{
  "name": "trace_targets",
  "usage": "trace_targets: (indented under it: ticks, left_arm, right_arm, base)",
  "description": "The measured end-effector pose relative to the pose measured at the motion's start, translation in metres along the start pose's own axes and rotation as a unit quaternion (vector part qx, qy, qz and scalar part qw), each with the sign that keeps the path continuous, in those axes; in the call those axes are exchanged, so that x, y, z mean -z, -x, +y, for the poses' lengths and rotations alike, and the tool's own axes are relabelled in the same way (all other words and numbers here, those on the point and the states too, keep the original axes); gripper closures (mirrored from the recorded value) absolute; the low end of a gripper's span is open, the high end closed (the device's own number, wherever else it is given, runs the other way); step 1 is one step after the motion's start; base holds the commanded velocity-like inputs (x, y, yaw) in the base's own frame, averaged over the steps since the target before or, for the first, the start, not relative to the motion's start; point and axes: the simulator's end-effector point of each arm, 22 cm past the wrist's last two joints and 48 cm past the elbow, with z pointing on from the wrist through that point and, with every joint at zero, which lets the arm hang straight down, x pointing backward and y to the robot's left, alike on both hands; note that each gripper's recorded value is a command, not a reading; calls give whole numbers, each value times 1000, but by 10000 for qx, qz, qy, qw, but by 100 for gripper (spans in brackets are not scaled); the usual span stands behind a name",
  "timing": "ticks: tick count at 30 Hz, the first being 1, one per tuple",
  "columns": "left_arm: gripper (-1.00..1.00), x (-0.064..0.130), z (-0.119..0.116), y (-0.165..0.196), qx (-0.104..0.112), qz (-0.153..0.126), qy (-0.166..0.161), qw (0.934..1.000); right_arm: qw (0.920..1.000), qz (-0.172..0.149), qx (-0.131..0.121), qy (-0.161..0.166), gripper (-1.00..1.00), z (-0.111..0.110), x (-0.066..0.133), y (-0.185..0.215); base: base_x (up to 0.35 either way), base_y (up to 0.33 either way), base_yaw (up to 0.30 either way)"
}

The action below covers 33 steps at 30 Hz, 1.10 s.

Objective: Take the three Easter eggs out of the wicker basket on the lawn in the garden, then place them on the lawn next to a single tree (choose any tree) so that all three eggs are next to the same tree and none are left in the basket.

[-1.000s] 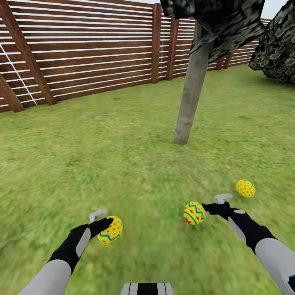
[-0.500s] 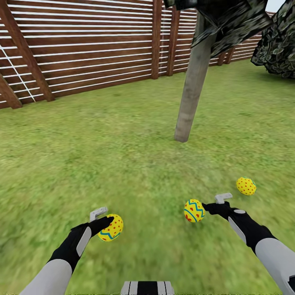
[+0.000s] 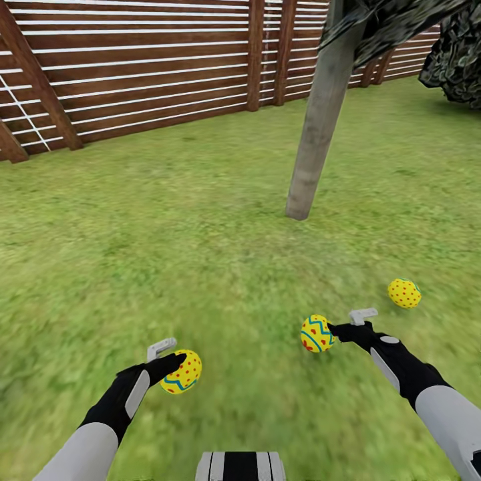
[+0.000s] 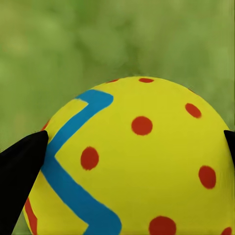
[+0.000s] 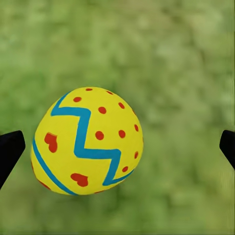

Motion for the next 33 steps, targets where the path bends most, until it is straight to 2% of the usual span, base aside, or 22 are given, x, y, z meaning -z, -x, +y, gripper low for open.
trace_targets:
  ticks: [17, 22, 23, 33]
  left_arm:
    - [100, -23, 15, -34, 48, 329, 121, 9994]
    - [100, -23, 15, -34, 47, 317, 117, 9994]
    - [-100, -23, 15, -34, 47, 316, 116, 9994]
    - [-100, -23, 13, -34, 65, 315, 98, 9994]
  right_arm:
    - [9997, 235, 28, 86, -100, 8, -21, -31]
    - [9997, 237, 34, 88, -100, 9, -21, -31]
    - [9997, 238, 35, 88, -100, 8, -21, -31]
    - [9997, 234, 30, 70, -100, 5, -20, -31]
  base:
    - [0, 0, 0]
    - [0, 0, 0]
    - [0, 0, 0]
    - [0, 0, 0]
